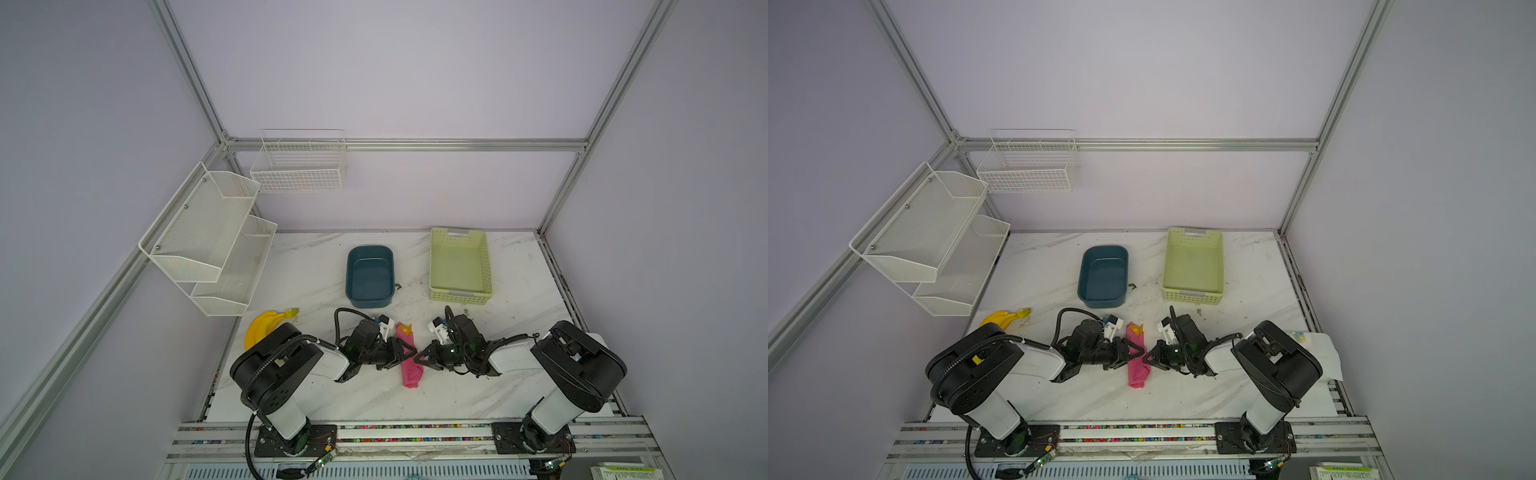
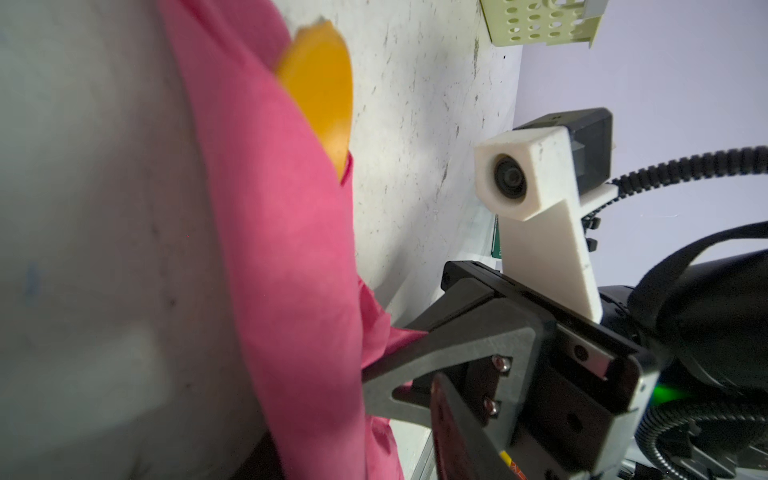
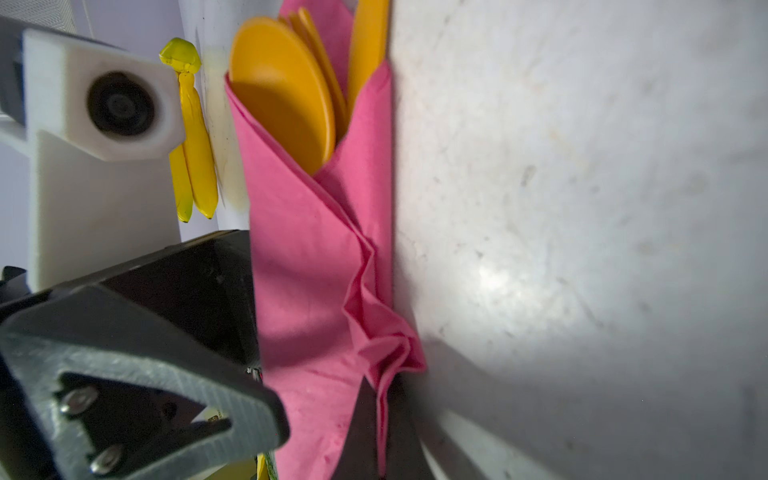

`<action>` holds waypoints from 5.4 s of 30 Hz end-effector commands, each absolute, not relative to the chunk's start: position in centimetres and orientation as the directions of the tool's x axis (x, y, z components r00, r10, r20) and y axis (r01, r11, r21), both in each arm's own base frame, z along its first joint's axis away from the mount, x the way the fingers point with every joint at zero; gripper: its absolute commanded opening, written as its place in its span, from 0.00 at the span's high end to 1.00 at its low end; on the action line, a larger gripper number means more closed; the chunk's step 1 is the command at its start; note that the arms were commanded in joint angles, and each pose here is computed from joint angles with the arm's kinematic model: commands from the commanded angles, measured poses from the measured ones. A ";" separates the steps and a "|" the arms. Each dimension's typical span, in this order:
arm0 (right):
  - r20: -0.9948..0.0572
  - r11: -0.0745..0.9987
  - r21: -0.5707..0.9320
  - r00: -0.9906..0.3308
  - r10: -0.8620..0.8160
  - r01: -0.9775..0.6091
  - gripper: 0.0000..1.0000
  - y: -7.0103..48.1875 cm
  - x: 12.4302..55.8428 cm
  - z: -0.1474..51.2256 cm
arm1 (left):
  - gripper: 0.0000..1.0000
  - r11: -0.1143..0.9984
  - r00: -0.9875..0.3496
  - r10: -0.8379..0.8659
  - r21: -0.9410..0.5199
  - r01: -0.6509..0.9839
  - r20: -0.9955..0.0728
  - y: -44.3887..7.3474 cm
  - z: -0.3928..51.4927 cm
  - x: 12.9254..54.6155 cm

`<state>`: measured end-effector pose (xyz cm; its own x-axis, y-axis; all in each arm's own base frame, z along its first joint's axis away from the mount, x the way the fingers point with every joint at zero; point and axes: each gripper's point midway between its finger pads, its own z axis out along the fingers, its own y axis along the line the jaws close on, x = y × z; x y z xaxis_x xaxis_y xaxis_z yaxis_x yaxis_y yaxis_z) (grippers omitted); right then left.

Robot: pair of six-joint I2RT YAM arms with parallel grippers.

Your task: Place the utensils on the paper napkin and roll it up

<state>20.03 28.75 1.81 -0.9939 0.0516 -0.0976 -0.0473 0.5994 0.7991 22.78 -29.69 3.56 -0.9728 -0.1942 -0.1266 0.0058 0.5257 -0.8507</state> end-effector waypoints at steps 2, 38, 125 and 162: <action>0.026 0.754 0.649 -0.994 0.109 0.100 1.00 24.8 17.6 -3.3 | 0.59 0.652 -0.973 -0.212 -0.756 -0.067 -0.096 -27.6 0.0 22.3; -0.032 0.706 0.704 -0.989 0.145 0.081 0.89 25.2 18.4 -0.8 | 0.88 0.660 -0.963 -0.205 -0.751 -0.005 -0.174 -27.7 2.1 23.3; -0.905 0.180 0.238 -0.150 0.399 -0.954 0.58 30.3 17.5 42.2 | 1.00 0.222 -0.147 -0.426 -0.261 0.940 -0.893 -25.7 48.6 20.2; -0.883 0.068 0.248 -0.197 0.426 -0.966 1.00 29.8 15.4 43.7 | 0.59 -0.036 -0.227 -0.419 -0.233 0.972 -0.879 -27.0 48.9 17.2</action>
